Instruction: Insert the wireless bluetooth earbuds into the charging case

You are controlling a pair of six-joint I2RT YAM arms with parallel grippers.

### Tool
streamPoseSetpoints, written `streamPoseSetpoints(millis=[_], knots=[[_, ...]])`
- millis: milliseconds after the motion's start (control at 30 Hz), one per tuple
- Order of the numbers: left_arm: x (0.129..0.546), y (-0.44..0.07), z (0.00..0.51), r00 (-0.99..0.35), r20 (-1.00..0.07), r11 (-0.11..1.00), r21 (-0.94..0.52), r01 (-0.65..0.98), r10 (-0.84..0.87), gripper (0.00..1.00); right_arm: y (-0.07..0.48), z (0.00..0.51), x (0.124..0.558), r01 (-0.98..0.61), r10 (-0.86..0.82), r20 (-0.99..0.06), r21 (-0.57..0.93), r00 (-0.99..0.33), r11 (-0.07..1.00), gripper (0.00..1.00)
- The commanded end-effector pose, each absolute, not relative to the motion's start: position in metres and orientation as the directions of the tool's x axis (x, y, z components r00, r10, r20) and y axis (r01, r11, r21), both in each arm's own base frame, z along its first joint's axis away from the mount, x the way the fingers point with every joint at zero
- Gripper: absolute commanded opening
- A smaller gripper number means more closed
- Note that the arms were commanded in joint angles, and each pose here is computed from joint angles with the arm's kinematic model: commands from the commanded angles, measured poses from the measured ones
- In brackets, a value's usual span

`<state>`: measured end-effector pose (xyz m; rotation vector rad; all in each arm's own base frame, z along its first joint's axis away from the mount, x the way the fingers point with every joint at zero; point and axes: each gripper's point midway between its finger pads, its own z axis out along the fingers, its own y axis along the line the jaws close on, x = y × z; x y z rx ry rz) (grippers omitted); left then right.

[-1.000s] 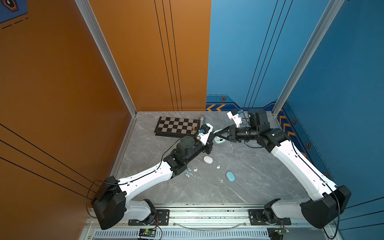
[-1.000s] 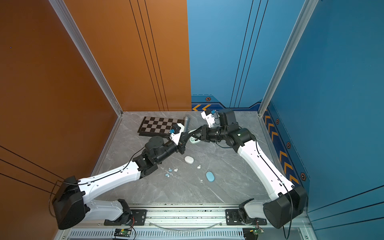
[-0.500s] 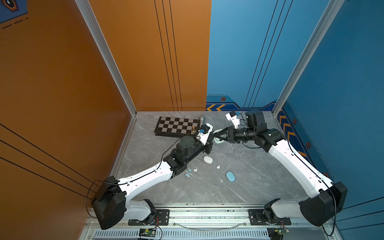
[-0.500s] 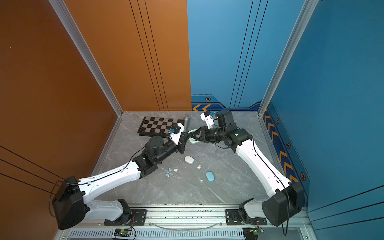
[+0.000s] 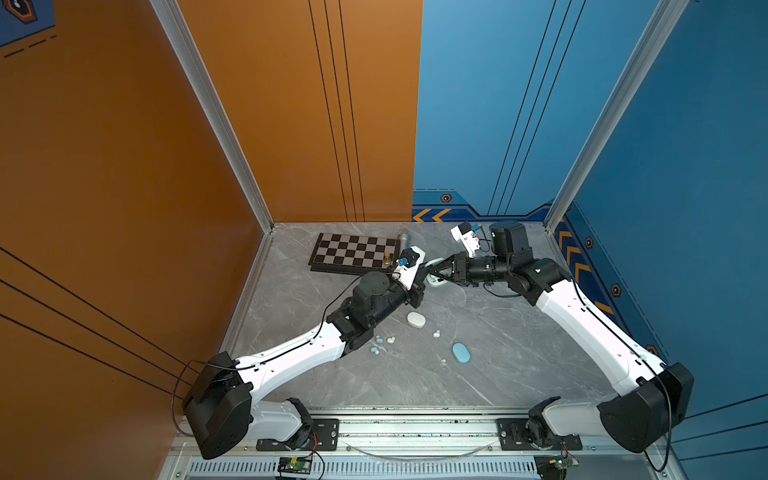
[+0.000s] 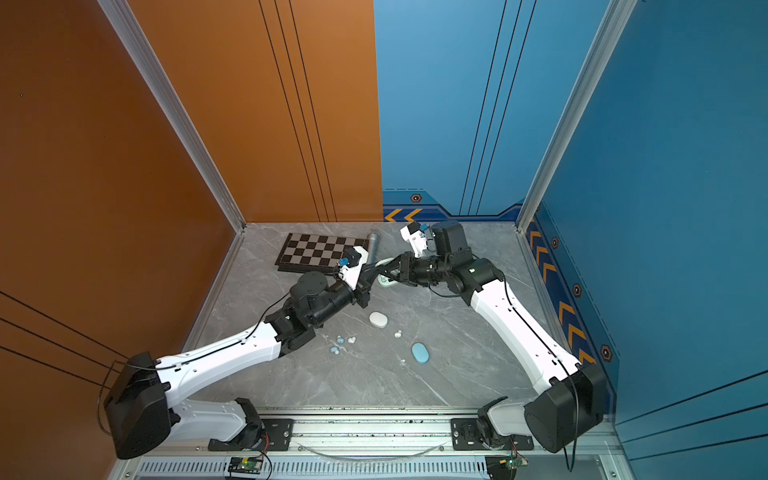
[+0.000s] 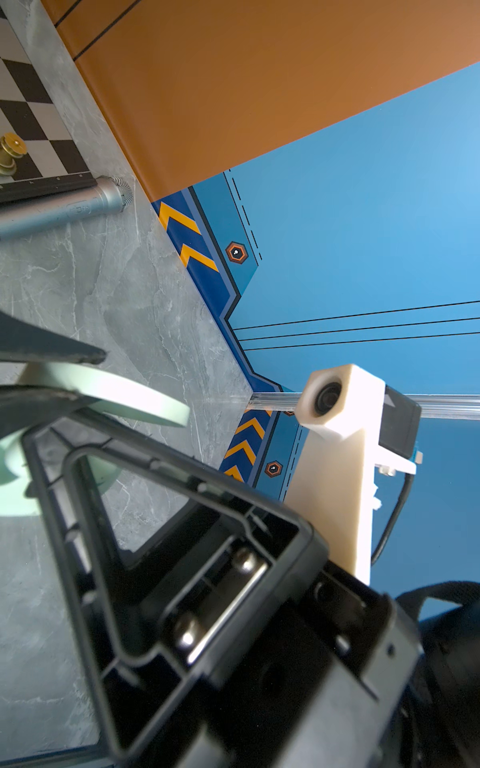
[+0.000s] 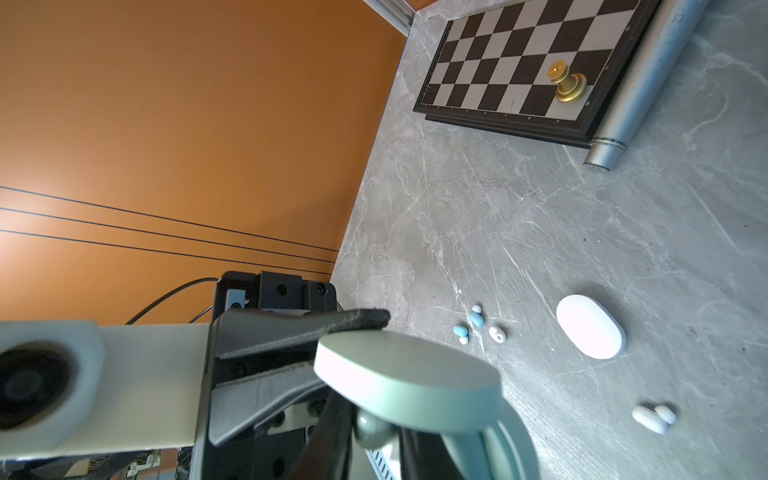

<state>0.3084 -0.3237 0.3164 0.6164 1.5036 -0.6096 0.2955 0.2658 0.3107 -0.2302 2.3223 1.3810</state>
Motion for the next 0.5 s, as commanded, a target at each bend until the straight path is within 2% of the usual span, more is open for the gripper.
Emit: streamPoseSetpoints(millis=[0, 467], knots=[[0.301, -0.3244, 0.3495, 0.047, -0.998, 0.69, 0.0, 0.723, -0.05, 0.0, 0.2703, 0.3077, 0.3017, -0.351, 0.089, -0.448, 0.795, -0.889, 0.494, 0.22], [0.3007, -0.3224, 0.3493, 0.048, -0.998, 0.693, 0.0, 0.721, -0.05, 0.0, 0.2759, 0.3149, 0.3031, -0.367, 0.102, -0.46, 0.807, -0.882, 0.462, 0.2]])
